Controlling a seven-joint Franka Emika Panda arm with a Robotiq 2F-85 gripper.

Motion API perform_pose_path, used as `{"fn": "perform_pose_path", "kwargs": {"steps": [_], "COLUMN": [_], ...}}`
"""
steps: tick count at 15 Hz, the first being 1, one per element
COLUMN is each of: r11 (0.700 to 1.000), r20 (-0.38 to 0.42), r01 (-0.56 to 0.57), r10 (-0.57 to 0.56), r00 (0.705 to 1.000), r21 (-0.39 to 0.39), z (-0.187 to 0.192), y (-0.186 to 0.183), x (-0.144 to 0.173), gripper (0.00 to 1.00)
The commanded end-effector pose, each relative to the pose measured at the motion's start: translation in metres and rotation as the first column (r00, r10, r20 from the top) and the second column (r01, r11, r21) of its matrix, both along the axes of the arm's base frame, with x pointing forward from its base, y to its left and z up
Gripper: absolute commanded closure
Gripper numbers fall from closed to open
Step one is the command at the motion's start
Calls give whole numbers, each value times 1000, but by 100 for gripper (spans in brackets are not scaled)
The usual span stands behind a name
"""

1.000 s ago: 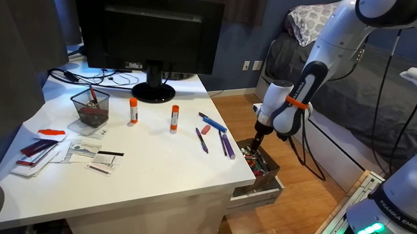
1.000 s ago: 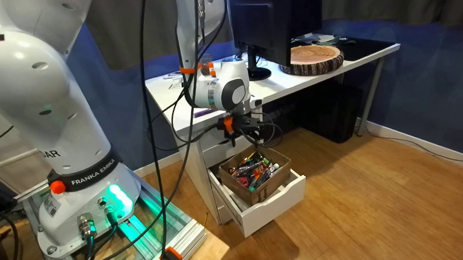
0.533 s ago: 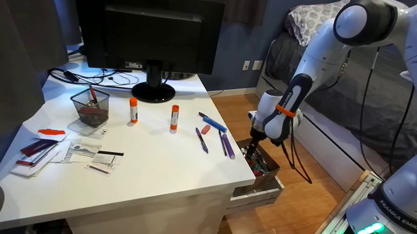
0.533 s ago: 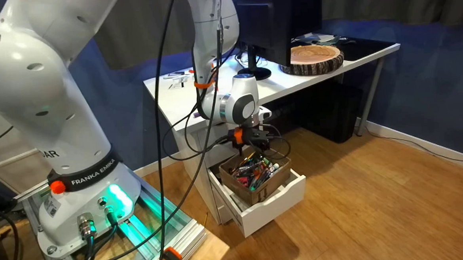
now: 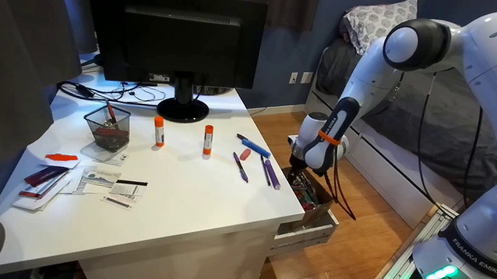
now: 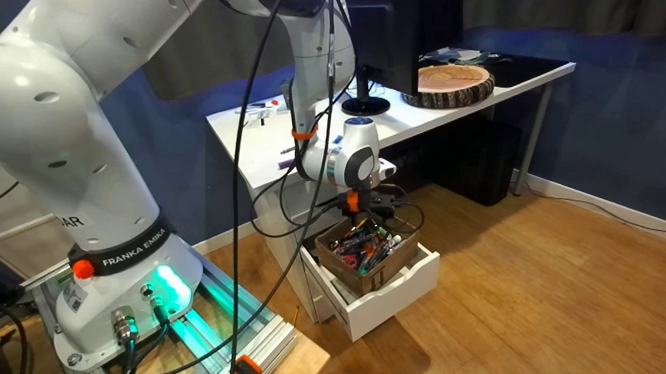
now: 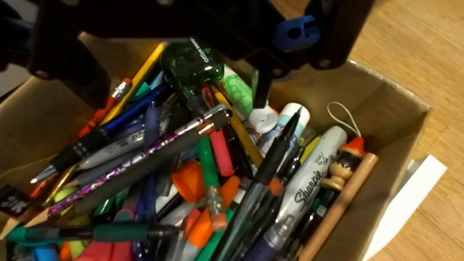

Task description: Remove one black object from the brown box and put it on the desk

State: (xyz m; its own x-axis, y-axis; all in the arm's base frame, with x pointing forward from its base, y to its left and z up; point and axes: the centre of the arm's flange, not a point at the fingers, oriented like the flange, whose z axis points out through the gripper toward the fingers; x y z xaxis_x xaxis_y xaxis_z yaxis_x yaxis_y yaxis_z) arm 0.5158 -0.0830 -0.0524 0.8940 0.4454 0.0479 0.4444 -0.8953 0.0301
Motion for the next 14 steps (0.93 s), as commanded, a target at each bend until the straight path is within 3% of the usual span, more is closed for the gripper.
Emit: {"fn": "perform_pose_path", "kwargs": {"steps": [1,6,10,14], "r11": [999,999,998,996], "r20": [5,20,42,60], "r01": [-28,-36,-52,-74], "r10": [28,35,50,71], "r00": [1000,999,998,996], "r21": [27,33,38,44], "z": [-20,-35,-43,-47], "y": [1,1,3,6], "x": [19,26,30,33], "gripper": [0,2,24,23]}}
